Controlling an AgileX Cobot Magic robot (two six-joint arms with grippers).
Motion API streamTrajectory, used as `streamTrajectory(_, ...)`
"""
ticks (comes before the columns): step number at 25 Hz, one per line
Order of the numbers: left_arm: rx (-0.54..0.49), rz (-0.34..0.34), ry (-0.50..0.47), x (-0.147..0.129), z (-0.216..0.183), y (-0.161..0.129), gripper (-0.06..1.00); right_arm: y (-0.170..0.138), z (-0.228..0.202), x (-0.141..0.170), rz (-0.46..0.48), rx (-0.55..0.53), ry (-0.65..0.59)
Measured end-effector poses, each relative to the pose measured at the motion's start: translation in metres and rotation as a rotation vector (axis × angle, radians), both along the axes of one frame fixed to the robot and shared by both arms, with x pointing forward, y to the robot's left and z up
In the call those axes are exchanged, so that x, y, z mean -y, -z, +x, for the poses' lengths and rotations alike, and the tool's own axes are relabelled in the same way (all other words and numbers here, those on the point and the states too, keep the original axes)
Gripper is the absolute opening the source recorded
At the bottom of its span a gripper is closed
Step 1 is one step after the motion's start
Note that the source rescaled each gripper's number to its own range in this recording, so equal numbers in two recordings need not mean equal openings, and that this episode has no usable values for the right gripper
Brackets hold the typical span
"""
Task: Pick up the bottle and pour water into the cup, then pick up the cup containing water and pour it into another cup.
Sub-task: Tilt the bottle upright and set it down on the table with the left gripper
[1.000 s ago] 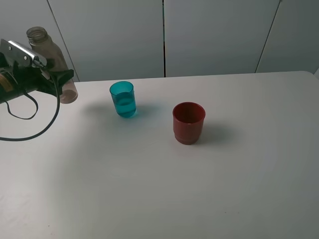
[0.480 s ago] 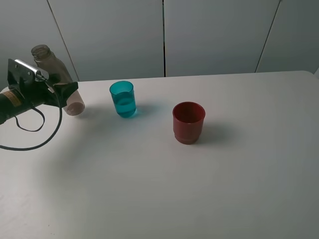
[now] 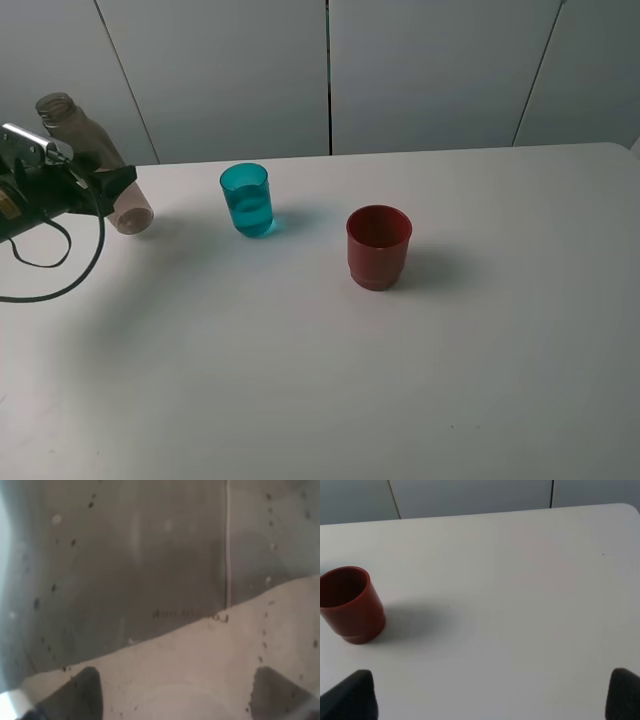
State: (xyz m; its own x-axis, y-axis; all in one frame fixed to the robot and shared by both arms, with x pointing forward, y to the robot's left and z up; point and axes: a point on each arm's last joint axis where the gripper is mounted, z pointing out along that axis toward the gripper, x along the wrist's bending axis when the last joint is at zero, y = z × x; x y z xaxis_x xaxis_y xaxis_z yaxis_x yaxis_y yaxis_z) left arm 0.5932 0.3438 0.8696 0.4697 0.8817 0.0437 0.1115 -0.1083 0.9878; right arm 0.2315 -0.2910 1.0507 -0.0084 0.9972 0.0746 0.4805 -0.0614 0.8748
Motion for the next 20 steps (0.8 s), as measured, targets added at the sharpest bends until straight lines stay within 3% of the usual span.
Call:
streamTrajectory(4,-0.027,-0.021,0.002,0.000,-0.001,0.014,0.03,0.000,0.000,0.000,0.000,0.000,0.000)
streamTrajectory(19,-0.024,-0.032,-0.001,-0.001,-0.002,0.015,0.03,0.000,0.000,0.000,0.000,0.000,0.000)
streamTrajectory(20,-0.024,-0.032,-0.001,-0.001,-0.002,0.015,0.18,0.000,0.000,0.000,0.000,0.000,0.000)
